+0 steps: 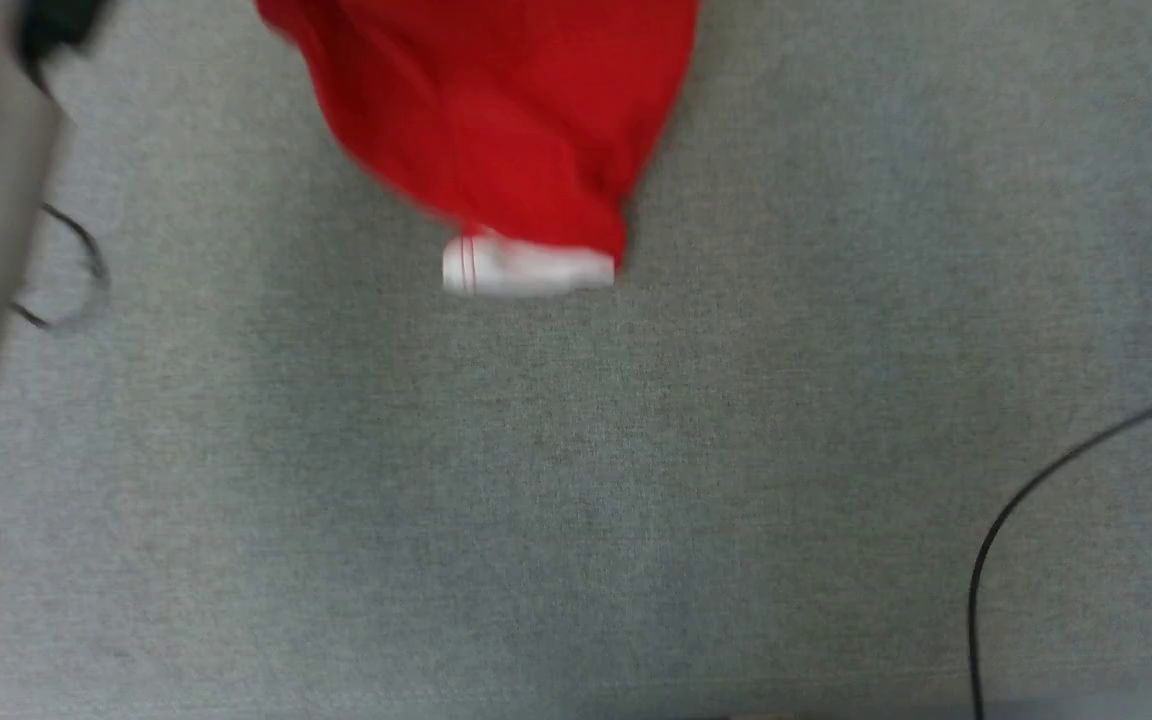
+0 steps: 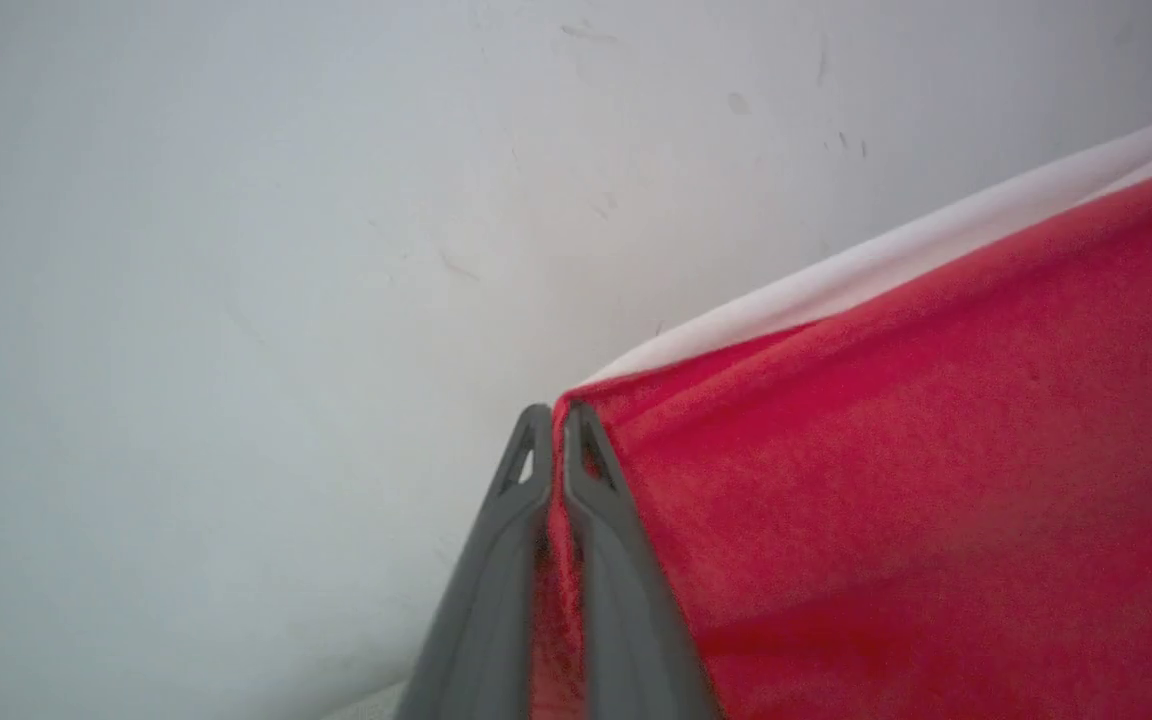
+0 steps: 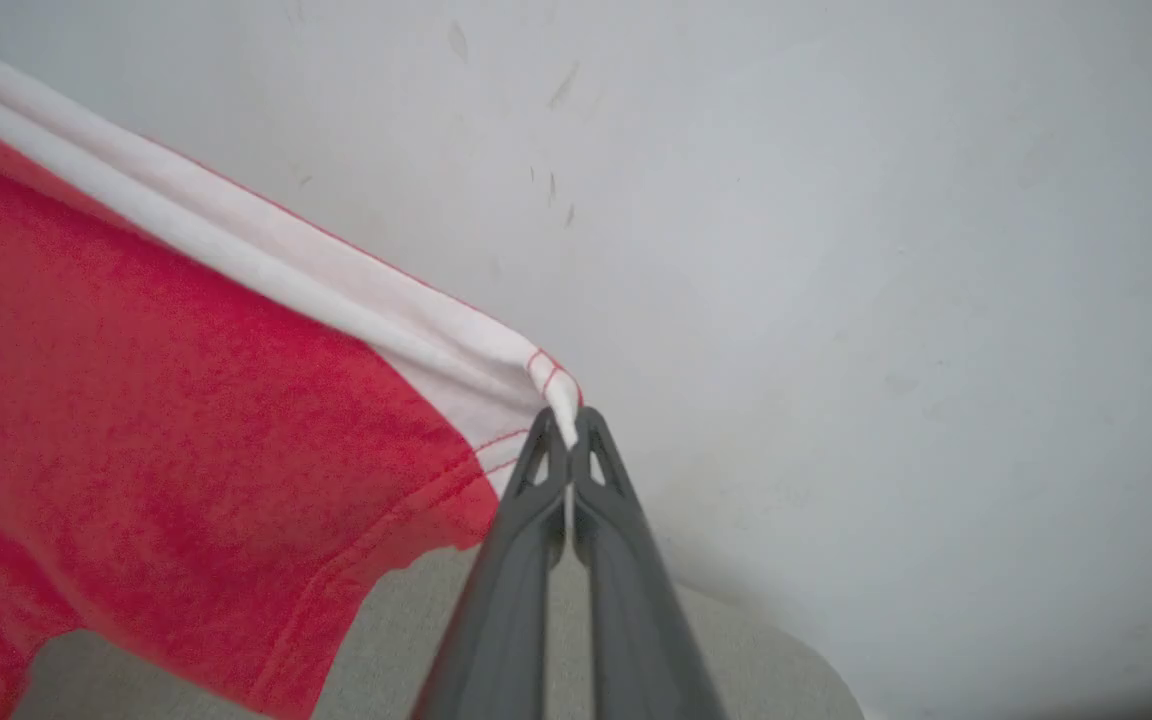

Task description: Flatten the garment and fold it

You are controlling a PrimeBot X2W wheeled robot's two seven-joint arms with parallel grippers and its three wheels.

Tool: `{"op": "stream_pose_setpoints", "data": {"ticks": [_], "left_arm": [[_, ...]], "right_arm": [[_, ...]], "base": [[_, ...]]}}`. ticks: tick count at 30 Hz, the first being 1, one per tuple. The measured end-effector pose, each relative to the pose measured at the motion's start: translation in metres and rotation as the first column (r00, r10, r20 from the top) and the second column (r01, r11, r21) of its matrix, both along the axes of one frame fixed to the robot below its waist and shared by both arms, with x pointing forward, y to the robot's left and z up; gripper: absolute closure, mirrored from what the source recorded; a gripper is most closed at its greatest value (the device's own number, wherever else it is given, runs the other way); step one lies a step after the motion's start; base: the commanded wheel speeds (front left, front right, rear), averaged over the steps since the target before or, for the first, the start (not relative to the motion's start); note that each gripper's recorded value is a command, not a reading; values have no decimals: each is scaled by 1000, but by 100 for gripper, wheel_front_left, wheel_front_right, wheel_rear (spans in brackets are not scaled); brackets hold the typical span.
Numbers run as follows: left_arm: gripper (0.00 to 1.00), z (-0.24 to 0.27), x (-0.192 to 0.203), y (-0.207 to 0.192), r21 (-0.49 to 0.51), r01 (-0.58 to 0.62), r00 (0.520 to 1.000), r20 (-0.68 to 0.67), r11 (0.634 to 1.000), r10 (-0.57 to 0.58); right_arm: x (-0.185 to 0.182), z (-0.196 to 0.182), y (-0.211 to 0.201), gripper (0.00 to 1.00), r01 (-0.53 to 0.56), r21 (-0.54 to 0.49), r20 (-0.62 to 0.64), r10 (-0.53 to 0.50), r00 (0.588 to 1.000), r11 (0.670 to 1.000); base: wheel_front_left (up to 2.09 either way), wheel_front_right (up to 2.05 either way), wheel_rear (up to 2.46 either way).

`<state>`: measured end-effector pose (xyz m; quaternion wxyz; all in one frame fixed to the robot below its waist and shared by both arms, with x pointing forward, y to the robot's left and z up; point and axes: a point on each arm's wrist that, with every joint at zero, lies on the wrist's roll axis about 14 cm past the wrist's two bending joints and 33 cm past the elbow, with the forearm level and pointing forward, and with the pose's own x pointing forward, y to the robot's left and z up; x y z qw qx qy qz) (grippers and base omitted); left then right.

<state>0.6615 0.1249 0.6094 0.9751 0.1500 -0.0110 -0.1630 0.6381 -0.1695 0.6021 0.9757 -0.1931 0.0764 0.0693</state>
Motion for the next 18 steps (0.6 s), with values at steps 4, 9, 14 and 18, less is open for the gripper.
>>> {"op": "stream_pose_setpoints", "data": {"ticks": [4,9,14,18], "left_arm": [[100,35,25,18,-52,-64,988,140,997,70],[100,65,45,33,-129,-100,950,283,987,133],[100,75,53,40,-178,-101,909,383,979,163],[100,60,54,37,-177,-96,915,371,980,156]], "right_arm": [[28,36,6,100,-20,-37,127,25,992,999],[51,76,10,100,-27,-55,290,42,956,998],[62,103,10,100,-26,-62,425,50,904,998],[67,96,6,100,-26,-33,441,38,897,999]], "base": [[0,0,0],[0,0,0],[0,0,0],[0,0,0]]}}
